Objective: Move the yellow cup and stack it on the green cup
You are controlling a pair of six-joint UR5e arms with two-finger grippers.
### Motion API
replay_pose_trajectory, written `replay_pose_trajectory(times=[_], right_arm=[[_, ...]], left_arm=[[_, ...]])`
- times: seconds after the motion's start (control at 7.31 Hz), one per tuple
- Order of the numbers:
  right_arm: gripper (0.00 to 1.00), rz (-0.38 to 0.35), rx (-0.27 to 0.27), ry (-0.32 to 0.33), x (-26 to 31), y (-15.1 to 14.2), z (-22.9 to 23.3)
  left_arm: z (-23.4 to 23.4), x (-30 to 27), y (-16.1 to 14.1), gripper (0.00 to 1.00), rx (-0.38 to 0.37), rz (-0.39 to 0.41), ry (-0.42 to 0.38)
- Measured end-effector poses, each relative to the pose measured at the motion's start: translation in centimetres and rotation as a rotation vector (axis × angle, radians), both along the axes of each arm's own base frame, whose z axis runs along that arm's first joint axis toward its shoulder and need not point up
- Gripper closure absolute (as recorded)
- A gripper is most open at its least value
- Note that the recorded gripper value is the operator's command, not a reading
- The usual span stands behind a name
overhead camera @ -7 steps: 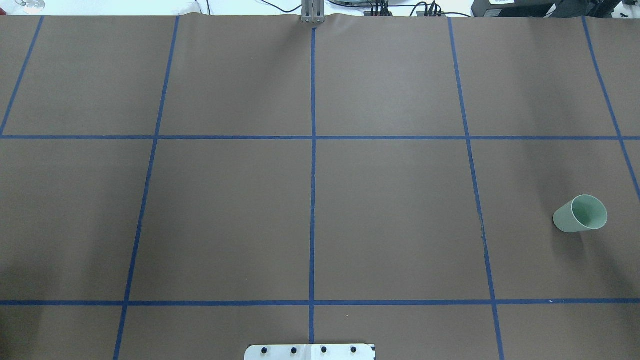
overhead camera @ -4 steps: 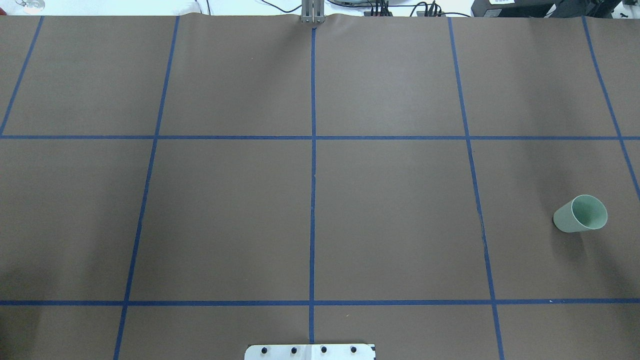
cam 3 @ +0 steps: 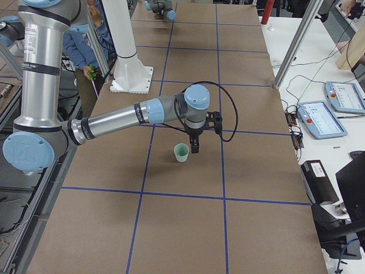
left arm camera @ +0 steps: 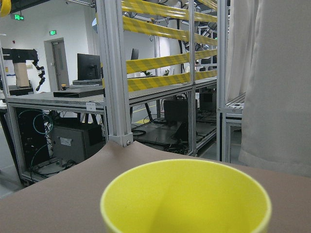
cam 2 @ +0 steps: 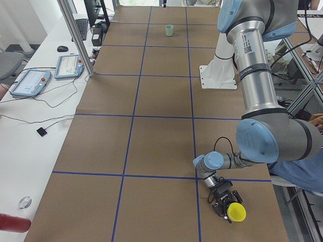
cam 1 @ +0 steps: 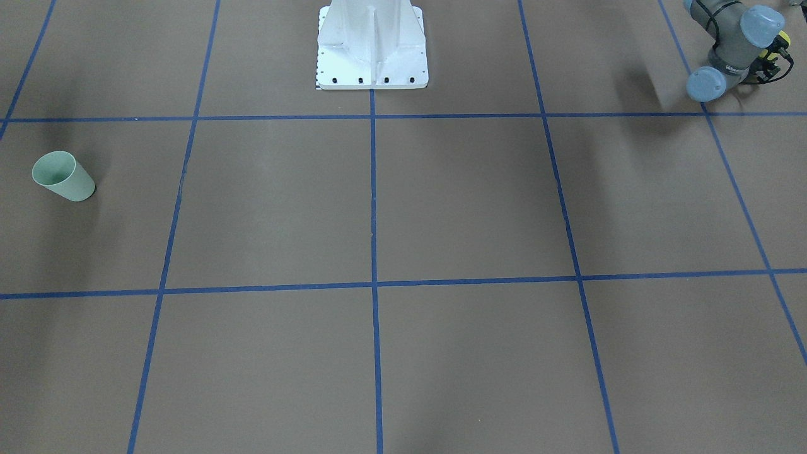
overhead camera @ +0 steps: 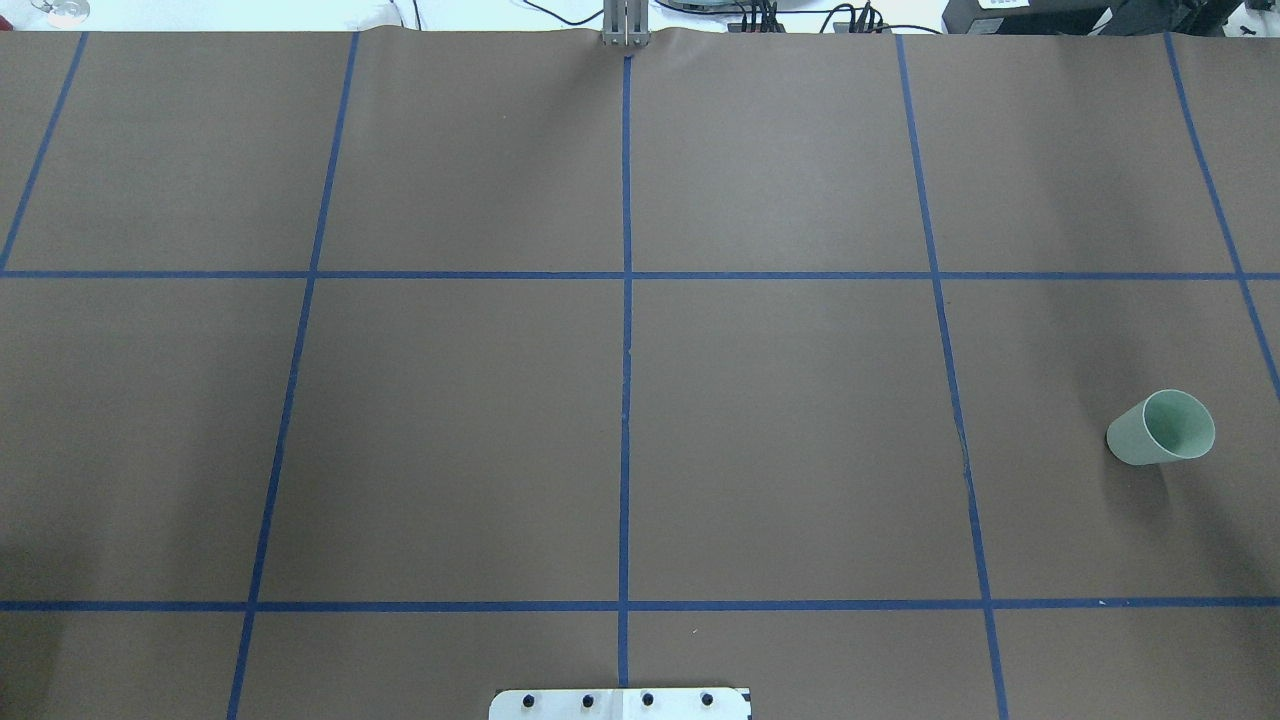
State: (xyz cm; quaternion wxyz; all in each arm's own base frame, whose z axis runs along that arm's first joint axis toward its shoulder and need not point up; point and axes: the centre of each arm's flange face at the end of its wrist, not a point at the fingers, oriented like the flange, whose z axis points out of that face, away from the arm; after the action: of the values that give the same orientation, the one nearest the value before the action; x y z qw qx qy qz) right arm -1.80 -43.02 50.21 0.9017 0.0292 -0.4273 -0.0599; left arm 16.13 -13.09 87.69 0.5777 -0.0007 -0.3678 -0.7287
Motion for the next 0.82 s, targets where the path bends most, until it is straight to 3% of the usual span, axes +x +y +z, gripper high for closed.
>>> replay_pose_trajectory(times=[0.41,0.82], right_arm=[[0.00,-0.001,0.001,-0.006,0.0,0.0,-0.2],[0.00,0.000,0.006,-0.014,-0.1,-0.3,-0.5]], left_arm=[[1.0,-4.8,1.2,0.38,-0.035,0.062,-0.027],[0.0,-10.7,0.9,0.35,-0.003,0.274,-0.017]])
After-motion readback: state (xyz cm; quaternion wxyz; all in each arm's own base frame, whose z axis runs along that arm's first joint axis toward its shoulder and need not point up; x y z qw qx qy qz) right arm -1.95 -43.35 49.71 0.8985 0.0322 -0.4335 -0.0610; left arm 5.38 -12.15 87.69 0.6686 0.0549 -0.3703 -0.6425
